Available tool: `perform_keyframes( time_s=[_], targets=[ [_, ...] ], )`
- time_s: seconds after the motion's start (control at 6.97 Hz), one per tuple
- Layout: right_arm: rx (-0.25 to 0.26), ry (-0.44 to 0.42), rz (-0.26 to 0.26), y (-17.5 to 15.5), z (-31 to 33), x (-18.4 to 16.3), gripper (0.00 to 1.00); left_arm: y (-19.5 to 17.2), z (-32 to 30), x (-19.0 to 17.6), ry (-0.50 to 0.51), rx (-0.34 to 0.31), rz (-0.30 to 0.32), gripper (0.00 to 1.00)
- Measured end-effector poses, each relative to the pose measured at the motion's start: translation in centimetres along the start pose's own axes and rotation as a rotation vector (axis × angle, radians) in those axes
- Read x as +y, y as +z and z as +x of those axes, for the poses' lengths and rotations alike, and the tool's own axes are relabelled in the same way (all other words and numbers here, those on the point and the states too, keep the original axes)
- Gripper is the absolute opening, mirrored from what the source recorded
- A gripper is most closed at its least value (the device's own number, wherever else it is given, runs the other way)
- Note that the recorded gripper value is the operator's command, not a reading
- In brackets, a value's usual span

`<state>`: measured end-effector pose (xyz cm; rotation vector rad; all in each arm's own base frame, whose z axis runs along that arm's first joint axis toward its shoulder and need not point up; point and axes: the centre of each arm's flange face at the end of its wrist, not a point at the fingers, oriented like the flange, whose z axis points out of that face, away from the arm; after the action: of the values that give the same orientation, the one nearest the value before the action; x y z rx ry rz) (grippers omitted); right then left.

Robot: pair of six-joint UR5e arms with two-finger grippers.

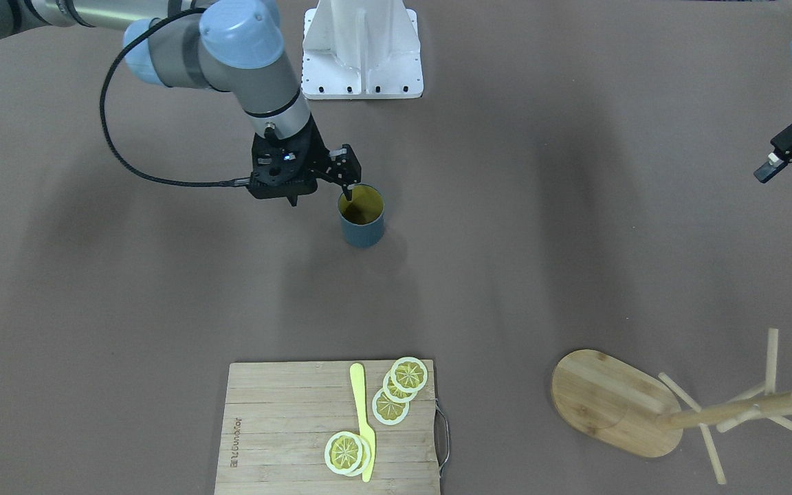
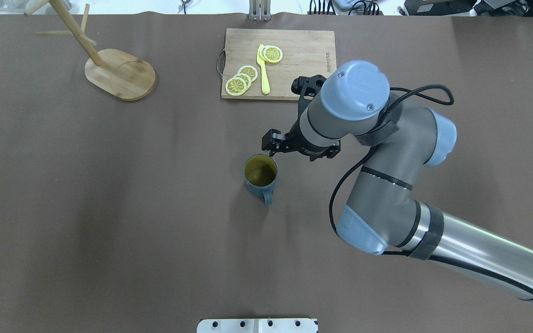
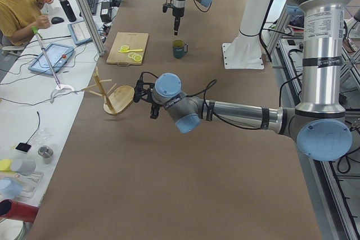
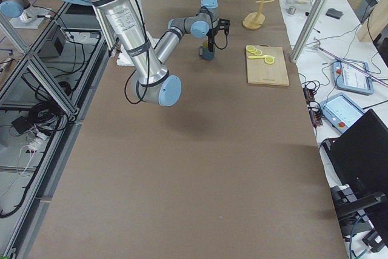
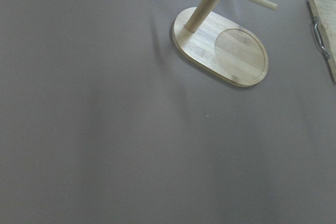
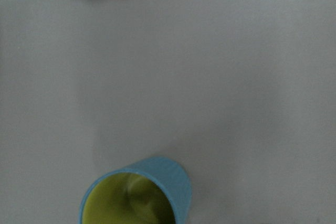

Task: Hang cup on storage rack
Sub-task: 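Open the right gripper and raise it away from the mug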

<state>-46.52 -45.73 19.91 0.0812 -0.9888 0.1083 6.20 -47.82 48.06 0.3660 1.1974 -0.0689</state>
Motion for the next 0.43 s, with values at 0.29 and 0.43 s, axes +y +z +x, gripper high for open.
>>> perform_keyframes(
  time_s=[0.29, 0.43],
  targets=[
    [0.008, -0.019, 0.01, -3.2, 6.2, -3.1, 1.0, 1.9, 7.9, -0.9, 0.09, 0.038, 0.067, 0.98],
    [0.022, -0.033, 0.016, -4.1, 9.0, -4.5, 1.0, 2.9, 11.4, -1.8, 0.141, 0.058, 0.11, 0.98]
  ],
)
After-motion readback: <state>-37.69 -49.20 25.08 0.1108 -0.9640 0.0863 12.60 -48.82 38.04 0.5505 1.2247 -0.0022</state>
